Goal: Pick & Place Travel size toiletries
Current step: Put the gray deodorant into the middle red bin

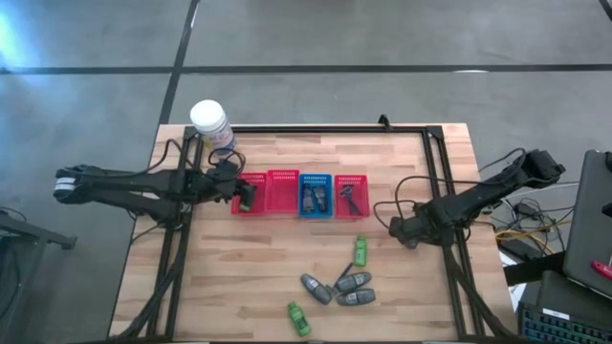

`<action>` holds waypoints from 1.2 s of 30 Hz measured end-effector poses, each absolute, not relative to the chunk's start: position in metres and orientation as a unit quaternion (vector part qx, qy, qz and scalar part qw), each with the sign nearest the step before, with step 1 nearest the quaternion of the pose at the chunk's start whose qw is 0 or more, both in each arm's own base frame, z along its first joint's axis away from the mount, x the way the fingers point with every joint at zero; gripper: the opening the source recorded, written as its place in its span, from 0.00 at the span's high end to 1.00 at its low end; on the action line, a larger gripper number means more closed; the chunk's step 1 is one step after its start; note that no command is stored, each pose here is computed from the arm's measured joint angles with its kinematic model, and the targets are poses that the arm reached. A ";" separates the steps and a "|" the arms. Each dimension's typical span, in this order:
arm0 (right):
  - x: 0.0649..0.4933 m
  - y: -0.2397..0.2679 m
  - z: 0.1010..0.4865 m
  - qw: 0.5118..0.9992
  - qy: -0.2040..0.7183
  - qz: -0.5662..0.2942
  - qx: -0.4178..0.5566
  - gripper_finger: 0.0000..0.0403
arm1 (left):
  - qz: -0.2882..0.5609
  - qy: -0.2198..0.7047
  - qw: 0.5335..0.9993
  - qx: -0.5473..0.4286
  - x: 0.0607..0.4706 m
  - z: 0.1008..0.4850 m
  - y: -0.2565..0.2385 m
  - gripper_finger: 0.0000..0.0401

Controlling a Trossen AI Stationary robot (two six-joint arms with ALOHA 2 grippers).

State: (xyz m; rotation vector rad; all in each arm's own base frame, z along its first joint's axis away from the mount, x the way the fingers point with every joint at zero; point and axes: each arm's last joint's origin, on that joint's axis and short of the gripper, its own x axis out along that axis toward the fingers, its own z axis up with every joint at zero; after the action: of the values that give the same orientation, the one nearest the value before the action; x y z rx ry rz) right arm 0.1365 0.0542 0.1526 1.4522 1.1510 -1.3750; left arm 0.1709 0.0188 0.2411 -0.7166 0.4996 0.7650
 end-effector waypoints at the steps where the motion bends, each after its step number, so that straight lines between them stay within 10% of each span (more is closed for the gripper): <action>1: 0.136 0.054 0.152 0.406 0.456 -0.545 0.575 0.23 | 0.360 0.237 0.836 -0.339 0.171 0.241 0.019 0.35; 7: 0.140 0.055 0.153 0.425 0.467 -0.521 0.574 0.53 | 0.356 0.239 0.836 -0.341 0.171 0.241 0.019 0.35; 12: 0.151 0.060 0.166 0.475 0.487 -0.458 0.572 0.54 | 0.340 0.248 0.839 -0.346 0.171 0.241 0.018 0.35; 16: 0.177 0.068 0.199 0.610 0.494 -0.318 0.533 0.54 | 0.222 0.272 0.881 -0.316 0.176 0.251 0.013 0.35; 23: 0.224 0.066 0.265 0.736 0.478 -0.153 0.455 0.54 | -0.039 0.181 0.983 -0.019 0.192 0.284 -0.001 0.35; 36: 0.320 0.031 0.314 0.766 0.501 0.035 0.401 0.54 | -0.074 0.120 0.946 0.291 0.250 0.318 -0.011 0.35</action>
State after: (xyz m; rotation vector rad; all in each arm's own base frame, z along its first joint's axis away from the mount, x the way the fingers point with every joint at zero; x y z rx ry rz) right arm 0.3197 0.0308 0.3144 0.8716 1.0872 0.0771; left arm 0.2498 -0.0113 0.3181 0.5937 0.2437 -0.1511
